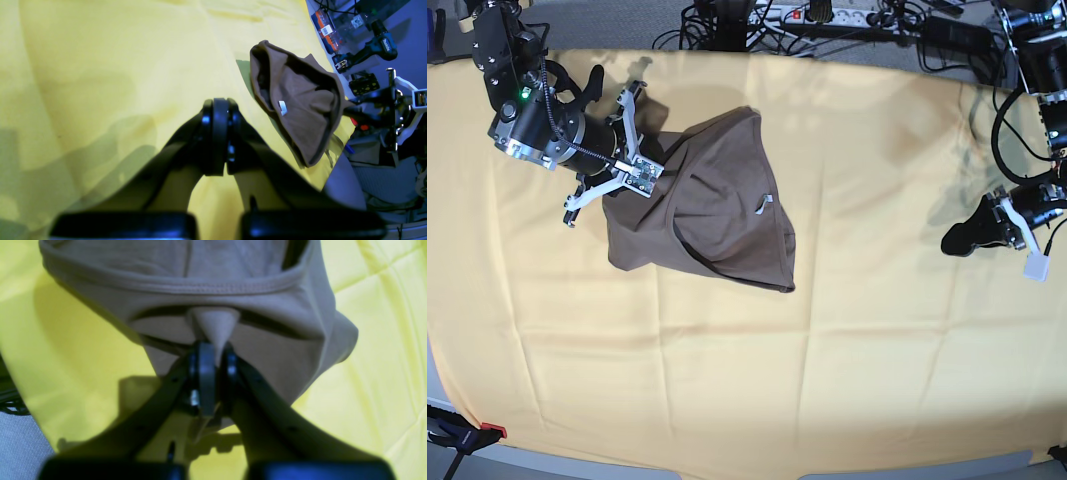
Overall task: Fold the T-shirt properly
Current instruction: 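Open the right gripper and pull it back from the folded bundle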
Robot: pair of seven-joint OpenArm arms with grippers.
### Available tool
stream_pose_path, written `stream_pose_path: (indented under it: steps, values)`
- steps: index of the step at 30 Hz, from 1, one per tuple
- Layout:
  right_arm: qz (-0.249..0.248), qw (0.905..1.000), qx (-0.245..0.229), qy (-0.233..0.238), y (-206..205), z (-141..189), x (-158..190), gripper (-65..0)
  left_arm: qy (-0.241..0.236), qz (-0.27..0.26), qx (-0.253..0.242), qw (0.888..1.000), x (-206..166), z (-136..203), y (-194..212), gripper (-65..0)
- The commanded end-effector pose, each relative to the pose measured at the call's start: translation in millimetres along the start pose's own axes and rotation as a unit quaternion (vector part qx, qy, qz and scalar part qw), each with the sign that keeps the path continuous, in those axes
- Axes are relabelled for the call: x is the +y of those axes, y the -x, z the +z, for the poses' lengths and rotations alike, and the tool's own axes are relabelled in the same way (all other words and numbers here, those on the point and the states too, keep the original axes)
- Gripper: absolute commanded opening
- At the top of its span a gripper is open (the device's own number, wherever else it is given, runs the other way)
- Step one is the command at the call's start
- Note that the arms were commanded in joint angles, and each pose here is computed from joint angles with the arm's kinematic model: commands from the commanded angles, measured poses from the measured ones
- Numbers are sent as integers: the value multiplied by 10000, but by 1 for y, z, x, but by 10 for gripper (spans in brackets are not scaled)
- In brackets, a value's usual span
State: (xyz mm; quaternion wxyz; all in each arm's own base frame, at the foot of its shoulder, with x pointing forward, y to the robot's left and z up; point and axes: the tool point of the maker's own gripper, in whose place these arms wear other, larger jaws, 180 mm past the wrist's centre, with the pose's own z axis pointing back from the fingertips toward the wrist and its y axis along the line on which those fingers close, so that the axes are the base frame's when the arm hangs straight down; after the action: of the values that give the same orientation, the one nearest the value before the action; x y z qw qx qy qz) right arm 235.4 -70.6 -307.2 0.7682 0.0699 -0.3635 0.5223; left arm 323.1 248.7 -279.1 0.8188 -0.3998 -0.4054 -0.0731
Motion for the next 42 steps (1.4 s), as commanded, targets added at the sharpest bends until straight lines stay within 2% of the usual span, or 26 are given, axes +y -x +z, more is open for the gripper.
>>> stream_pose_path:
  steps: [1, 5, 11, 16, 18, 22, 24, 28, 33, 34, 35, 38, 40, 42]
  values:
    - [60, 9999, -136, 72, -7, 4, -5, -650, 28, -214, -218, 9995, -4, 7, -21, -650]
    - [36, 10000, 46, 24, 0, 4, -4, -650, 28, -214, -218, 9995, -4, 7, -21, -650]
    - [-356, 9954, 148, -877, 2, 6, 29, -650, 27, -215, -217, 9995, -4, 7, -21, -650]
    - [-364, 9927, 52, -1148, -1, 8, 39, -630, 27, -215, -217, 9995, -4, 7, -21, -650]
    - [-369, 9926, 40, -1158, -2, 8, 39, -550, 27, -215, -216, 9995, -4, 7, -20, -650]
    - [-373, 9927, -14, -1151, -4, 8, 39, -282, 19, -223, -211, 9995, -4, 8, -21, -650]
    - [-362, 9928, -115, -1136, -9, 9, 37, -254, -16, -255, -194, 9995, -3, 10, -23, -650]
    - [-90, 9924, -641, -1046, -42, 20, 27, -258, -177, -490, -31, 9986, 0, 23, -35, -650]
    - [183, 9904, -1355, -218, -74, 33, -14, -276, -365, -953, 369, 9941, -6, 38, -43, -650]
    - [259, 9889, -1465, 26, -78, 36, -25, -319, -343, -1063, 416, 9929, -10, 37, -43, -650]
    - [232, 9873, -1539, 313, -81, 37, -39, -388, -301, -1170, 460, 9916, -16, 35, -42, -650]
    - [124, 9855, -1417, 924, -75, 32, -75, -650, 6, -1618, 827, 9833, -45, 18, -28, -650]
    - [-33, 9862, -1326, 991, -66, 23, -90, -650, 337, -1970, 1185, 9726, -71, 3, -10, -650]
    - [-246, 9863, -1325, 953, -59, 13, -103, -650, 749, -2378, 1508, 9566, -103, -11, 8, -650]
